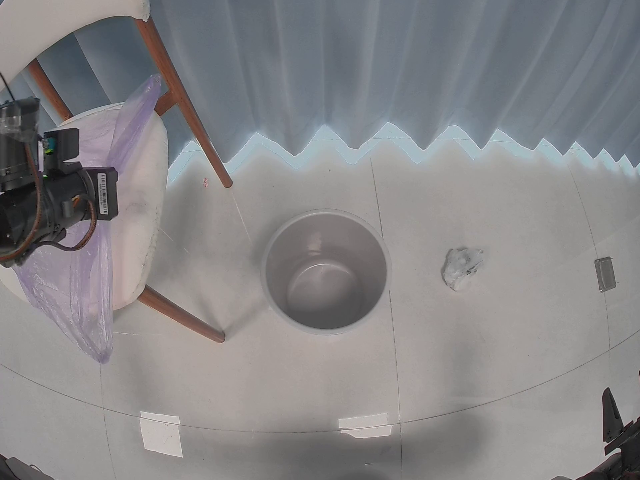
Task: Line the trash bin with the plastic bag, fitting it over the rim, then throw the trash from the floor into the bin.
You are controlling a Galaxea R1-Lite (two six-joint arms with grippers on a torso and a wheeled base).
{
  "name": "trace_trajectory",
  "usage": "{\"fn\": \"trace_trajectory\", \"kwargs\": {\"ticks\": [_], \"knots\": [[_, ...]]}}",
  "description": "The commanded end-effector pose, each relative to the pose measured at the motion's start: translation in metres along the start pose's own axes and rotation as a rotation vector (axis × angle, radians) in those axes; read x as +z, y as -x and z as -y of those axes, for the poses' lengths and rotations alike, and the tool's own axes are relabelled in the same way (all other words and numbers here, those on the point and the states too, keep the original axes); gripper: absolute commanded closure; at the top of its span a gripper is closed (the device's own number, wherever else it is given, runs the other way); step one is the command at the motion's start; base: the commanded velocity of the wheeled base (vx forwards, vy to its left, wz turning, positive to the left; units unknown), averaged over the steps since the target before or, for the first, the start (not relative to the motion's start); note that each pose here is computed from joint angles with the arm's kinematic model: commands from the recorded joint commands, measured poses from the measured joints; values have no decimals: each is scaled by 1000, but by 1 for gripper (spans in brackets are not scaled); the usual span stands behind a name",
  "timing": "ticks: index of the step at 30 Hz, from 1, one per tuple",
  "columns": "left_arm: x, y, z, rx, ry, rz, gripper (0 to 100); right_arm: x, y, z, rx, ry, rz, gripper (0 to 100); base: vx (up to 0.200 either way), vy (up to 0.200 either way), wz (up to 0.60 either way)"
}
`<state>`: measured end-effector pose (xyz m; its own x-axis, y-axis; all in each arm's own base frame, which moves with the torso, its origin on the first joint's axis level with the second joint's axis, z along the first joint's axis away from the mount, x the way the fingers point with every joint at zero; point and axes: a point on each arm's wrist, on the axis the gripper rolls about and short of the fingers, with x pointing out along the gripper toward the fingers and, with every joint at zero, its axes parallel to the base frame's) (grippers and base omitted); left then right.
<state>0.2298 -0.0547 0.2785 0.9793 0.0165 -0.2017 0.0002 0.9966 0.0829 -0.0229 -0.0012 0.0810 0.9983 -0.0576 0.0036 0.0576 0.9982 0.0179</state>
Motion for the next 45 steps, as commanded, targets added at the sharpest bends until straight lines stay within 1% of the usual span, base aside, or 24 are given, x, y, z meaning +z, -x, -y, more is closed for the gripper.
{"fn": "trace_trajectory", "kwargs": {"ticks": [1,7,10,11,12,14,15,17,20,21,23,25,27,28,31,32,33,35,37,38,39,41,42,45], "knots": [[2,46,-28,-96,182,89,100,-5,0,0,1,4,-1,0,0,0,0],[2,60,-52,-164,281,132,100,-5,0,0,2,13,-2,0,0,0,0],[2,70,-58,-274,357,170,100,-5,0,0,2,13,-2,0,0,0,0],[2,70,-58,-274,357,170,100,-5,0,0,2,13,-2,0,0,0,0],[0,73,-57,-346,398,191,100,-5,0,0,1,10,-1,0,0,0,0],[0,73,-56,-386,427,218,100,-5,0,0,1,10,-2,0,0,0,0],[0,73,-56,-386,427,218,100,-5,0,0,1,10,-2,0,0,0,0],[5,70,-57,-395,437,266,100,-5,0,0,-1,10,-2,0,0,0,0],[7,61,-58,-385,437,282,100,-5,0,0,1,10,-1,0,0,0,0],[6,60,-57,-404,439,285,100,-5,0,0,2,10,-2,0,0,0,0],[4,61,-53,-442,455,274,100,-5,0,0,2,10,-1,0,0,0,0],[4,65,-46,-526,474,255,100,-5,0,0,1,10,-1,0,0,0,0],[5,72,-38,-640,482,232,100,-5,0,0,1,10,-1,0,0,0,0],[4,71,-35,-670,480,216,100,-5,0,0,2,10,-1,0,0,0,0],[2,66,-30,-717,472,187,100,-5,0,0,2,10,-1,0,0,0,0],[2,66,-30,-717,472,187,100,-5,0,0,2,10,-1,0,0,0,0],[1,64,-19,-795,464,157,100,-5,0,0,2,10,-1,0,0,0,0],[0,68,-5,-912,448,127,100,-5,0,0,2,8,-1,0,0,0,0],[-1,71,1,-961,441,112,100,-5,0,0,2,8,-1,0,0,0,0],[-7,75,14,-1067,426,64,100,-5,0,0,2,8,-1,0,0,0,0],[-11,77,19,-1108,422,37,100,-5,0,0,2,8,-1,0,0,0,0],[-11,77,19,-1108,422,37,100,-5,0,0,2,8,-1,0,0,0,0],[-28,80,35,-1195,415,-55,100,-5,0,0,2,8,-1,0,0,0,0],[-36,82,48,-1256,403,-110,100,-5,0,0,2,8,-1,0,0,0,0]]}}
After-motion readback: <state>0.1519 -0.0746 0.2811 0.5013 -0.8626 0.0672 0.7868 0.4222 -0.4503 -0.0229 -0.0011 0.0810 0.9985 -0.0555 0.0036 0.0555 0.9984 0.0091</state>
